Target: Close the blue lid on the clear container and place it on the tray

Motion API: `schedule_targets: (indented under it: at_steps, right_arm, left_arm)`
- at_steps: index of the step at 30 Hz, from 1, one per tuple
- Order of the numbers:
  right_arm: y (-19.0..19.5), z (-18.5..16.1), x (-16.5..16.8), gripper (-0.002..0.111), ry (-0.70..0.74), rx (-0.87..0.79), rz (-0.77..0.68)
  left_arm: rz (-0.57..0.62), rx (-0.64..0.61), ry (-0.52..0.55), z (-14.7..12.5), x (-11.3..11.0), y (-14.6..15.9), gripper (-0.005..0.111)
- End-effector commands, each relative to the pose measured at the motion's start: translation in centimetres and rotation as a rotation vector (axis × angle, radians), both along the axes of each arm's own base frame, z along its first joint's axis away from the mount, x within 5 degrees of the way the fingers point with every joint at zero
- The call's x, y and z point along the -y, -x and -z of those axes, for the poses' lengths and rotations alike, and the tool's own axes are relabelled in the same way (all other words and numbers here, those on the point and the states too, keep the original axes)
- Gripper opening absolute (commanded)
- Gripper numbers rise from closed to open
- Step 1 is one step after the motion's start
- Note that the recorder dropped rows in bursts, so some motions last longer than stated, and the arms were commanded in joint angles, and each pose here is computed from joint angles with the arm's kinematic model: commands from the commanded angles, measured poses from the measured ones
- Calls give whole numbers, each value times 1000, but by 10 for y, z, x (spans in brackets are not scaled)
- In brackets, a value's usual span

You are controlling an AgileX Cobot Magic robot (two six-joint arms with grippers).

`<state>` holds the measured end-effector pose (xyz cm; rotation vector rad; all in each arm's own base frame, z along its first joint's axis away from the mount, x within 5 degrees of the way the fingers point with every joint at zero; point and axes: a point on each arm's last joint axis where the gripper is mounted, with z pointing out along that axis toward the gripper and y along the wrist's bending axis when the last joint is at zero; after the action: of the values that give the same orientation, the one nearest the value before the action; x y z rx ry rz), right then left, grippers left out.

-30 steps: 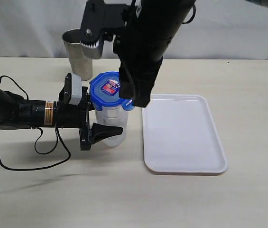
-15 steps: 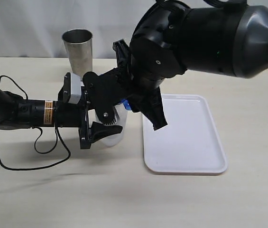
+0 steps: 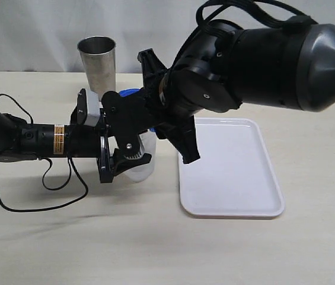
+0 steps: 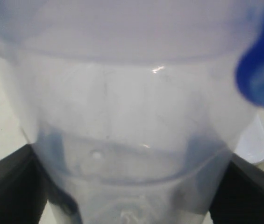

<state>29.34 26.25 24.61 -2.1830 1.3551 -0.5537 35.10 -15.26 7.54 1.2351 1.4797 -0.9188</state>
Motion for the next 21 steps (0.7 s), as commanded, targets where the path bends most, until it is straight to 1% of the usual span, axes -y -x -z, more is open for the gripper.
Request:
schedule_targets:
  at_steps: [1, 8, 12, 14, 15, 17, 18, 21]
  right_arm:
    - [-1, 26, -5, 32, -24, -69, 43]
    - [-1, 36, -7, 28, -46, -82, 58]
    - [-1, 36, -7, 28, -74, -81, 72]
    - [0, 30, -6, 31, -102, -79, 99]
    - [2, 24, -4, 38, -127, -81, 131]
    - [5, 14, -1, 47, -175, -96, 179]
    - [6, 12, -1, 48, -191, -103, 189]
    - [10, -2, 3, 52, -309, -163, 272]
  left_arm:
    - [74, 42, 29, -7, 4, 5, 0]
    - [74, 40, 29, -7, 4, 5, 0]
    - [74, 40, 29, -7, 4, 5, 0]
    - [74, 42, 29, -7, 4, 5, 0]
    - [74, 42, 29, -7, 4, 5, 0]
    - [74, 42, 29, -7, 4, 5, 0]
    - [74, 42, 29, -7, 4, 5, 0]
    - [74, 42, 29, -7, 4, 5, 0]
